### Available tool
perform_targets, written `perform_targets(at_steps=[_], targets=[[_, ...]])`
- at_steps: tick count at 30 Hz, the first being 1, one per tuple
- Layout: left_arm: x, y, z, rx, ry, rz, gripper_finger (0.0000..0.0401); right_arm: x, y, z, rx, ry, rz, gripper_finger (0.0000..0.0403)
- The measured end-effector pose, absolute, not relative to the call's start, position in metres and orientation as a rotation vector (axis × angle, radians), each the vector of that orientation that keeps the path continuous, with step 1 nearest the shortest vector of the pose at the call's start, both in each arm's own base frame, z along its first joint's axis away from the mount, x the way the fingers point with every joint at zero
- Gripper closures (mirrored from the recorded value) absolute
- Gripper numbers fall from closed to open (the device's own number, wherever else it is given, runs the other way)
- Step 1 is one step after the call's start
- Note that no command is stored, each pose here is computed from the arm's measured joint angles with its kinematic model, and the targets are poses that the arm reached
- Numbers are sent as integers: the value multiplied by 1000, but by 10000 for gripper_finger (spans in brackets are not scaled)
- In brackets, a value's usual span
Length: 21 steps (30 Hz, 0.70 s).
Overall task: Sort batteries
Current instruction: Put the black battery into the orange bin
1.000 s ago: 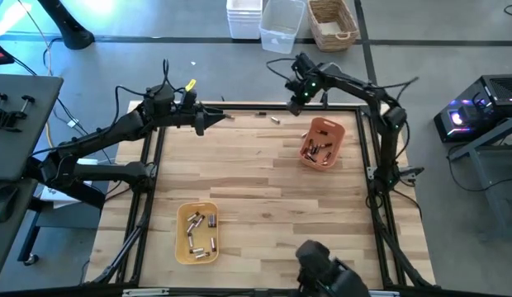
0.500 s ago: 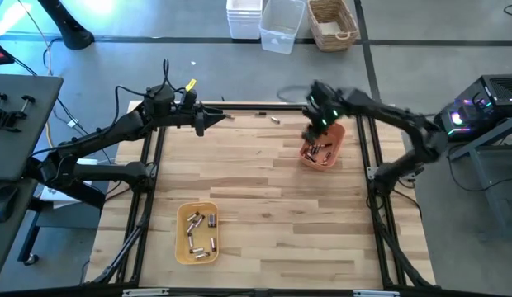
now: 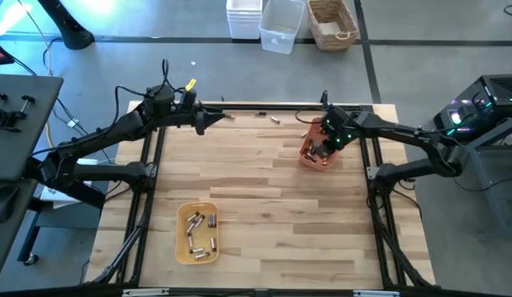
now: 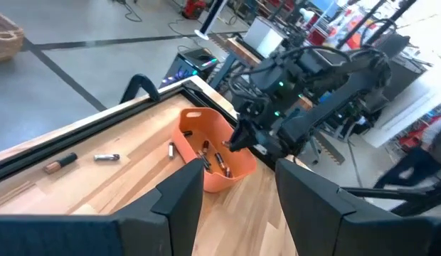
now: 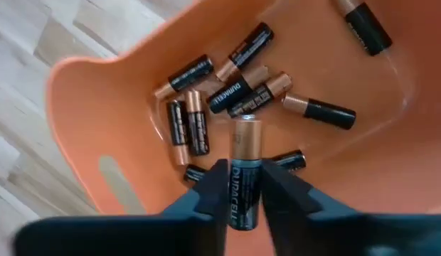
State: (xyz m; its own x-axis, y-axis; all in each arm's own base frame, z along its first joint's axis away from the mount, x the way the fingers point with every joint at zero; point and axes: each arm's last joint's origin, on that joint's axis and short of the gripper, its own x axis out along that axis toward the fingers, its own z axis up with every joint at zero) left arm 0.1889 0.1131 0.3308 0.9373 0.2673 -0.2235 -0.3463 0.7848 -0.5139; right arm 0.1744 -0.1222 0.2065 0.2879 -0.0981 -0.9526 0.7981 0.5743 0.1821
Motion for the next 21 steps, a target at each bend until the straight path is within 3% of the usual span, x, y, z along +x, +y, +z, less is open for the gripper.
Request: perform_targets(at_steps=[5, 8, 16, 21], targets=[[188, 115, 331, -581, 131, 386, 231, 178, -123, 214, 680, 1130, -587, 207], [188, 116, 331, -579, 123, 423, 231, 183, -127, 233, 603, 1100, -542, 162], [198, 125, 319, -631, 150, 513, 231, 202, -155, 294, 379, 859, -505, 148], [212, 133, 301, -700, 221, 531, 231, 233, -184, 308, 332, 741, -435, 148]])
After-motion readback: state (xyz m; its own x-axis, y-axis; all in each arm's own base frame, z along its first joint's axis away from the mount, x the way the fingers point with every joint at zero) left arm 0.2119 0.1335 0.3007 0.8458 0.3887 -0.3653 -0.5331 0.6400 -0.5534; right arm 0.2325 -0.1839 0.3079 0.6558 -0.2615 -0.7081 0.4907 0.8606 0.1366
